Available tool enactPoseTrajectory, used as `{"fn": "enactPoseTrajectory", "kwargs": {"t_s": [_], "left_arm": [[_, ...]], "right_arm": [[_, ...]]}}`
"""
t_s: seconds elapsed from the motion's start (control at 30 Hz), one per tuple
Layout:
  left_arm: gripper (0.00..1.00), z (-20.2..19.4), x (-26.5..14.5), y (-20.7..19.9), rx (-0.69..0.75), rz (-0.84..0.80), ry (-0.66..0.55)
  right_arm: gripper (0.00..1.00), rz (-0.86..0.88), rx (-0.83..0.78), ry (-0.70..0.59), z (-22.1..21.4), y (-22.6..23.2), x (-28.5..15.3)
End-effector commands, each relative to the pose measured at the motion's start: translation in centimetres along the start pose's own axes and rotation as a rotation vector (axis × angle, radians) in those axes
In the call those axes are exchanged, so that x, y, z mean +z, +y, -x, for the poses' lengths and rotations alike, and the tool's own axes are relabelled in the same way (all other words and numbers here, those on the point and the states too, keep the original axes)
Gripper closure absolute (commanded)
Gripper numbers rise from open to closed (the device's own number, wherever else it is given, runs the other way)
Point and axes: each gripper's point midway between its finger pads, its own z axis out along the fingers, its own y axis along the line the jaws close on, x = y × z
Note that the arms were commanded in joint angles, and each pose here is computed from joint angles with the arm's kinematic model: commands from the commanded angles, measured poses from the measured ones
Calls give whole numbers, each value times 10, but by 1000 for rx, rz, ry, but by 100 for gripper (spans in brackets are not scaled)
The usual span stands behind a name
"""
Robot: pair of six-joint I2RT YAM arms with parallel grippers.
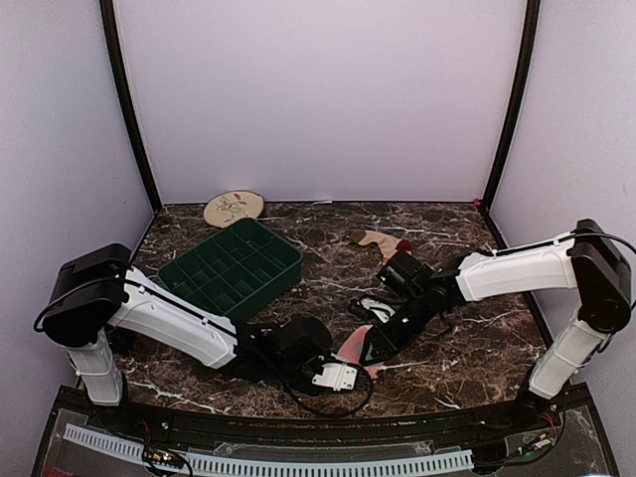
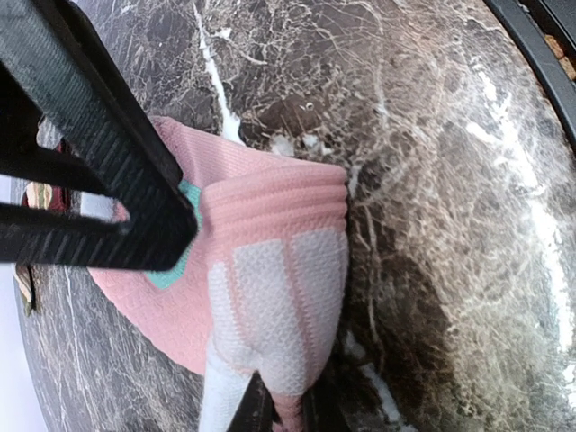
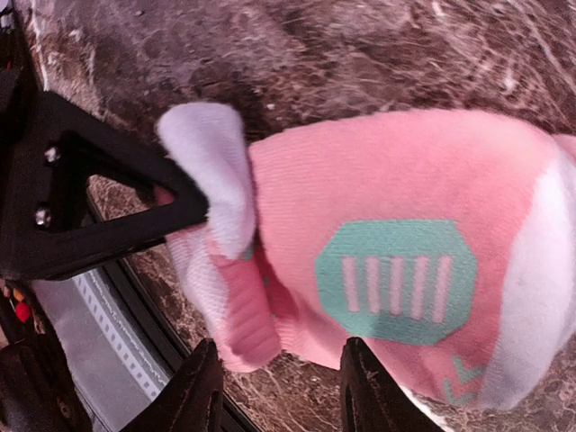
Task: Roll the socks
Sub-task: Roll the sock at the center of the board.
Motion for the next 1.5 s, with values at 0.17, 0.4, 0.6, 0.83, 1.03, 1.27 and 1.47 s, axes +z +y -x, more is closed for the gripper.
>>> {"fn": "enactPoseTrajectory", "kwargs": {"t_s": [0.17, 0.4, 0.6, 0.83, 1.03, 1.27, 1.47], "left_arm": [[94, -20, -13, -12, -3, -33, 65], [90, -19, -20, -8, -7, -11, 57], [85, -16, -21, -9, -6, -17, 36], [80, -12, -19, -2, -5, 19, 29], [78, -13, -14, 14, 6, 100, 53], [81, -16, 1, 16, 10, 114, 89], [98, -16, 5, 1, 31, -2, 92]], "right_arm": [[68, -174, 115, -54, 12, -32, -3], [79, -244, 136, 26, 13, -50, 15], [80, -255, 92, 61, 26, -54, 25], [80, -261, 39, 83, 44, -54, 31], [81, -253, 8, 110, 52, -54, 39], [81, -243, -9, 115, 58, -52, 41], [81, -247, -24, 132, 54, -53, 42]]}}
